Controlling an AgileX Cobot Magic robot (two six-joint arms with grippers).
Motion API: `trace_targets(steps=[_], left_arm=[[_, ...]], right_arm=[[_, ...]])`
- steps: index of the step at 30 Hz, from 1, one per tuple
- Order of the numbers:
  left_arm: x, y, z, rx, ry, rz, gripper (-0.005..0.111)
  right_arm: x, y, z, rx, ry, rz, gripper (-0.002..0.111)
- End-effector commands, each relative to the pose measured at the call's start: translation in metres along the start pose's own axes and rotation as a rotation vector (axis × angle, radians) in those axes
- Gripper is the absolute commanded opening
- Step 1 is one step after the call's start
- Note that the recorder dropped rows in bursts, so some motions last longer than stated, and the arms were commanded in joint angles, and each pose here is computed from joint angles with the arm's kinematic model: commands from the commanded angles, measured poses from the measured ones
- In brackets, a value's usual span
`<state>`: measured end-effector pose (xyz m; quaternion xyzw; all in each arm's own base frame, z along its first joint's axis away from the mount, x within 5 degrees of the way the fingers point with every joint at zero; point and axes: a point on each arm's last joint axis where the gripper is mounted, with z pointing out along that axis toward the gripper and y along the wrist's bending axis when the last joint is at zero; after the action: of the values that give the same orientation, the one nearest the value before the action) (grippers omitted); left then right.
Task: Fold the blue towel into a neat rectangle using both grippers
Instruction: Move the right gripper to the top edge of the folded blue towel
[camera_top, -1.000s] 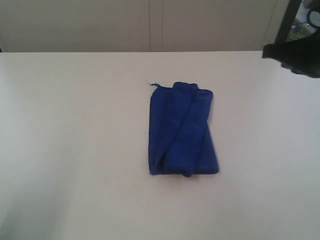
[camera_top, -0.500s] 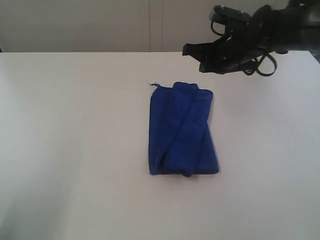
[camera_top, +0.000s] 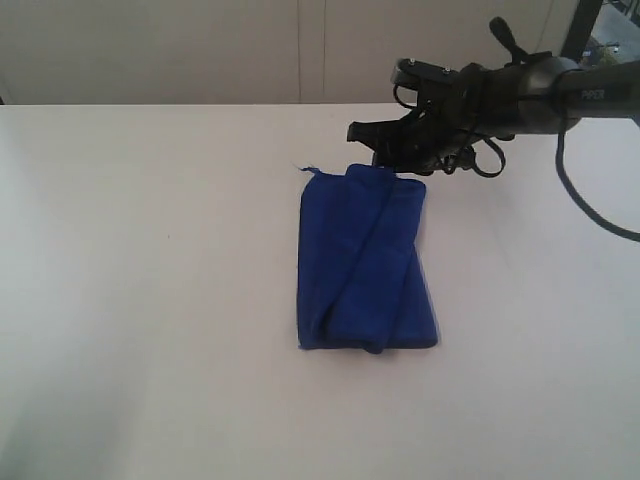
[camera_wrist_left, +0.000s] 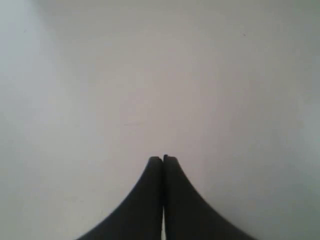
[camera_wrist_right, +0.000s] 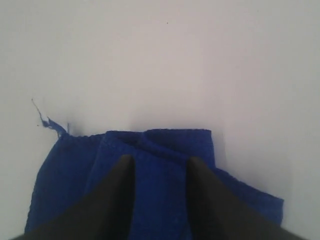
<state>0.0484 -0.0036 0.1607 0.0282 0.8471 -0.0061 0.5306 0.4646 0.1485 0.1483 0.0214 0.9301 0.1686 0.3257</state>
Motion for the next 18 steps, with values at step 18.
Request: trace_targets(steps=[18], left_arm=[[0.0026,-0.0004,0.0007,0.003,0.010,-0.009,0.000]], right_arm=[[0.0071,-0.0089,0.0106,-0.010,0.056,0.097,0.029]])
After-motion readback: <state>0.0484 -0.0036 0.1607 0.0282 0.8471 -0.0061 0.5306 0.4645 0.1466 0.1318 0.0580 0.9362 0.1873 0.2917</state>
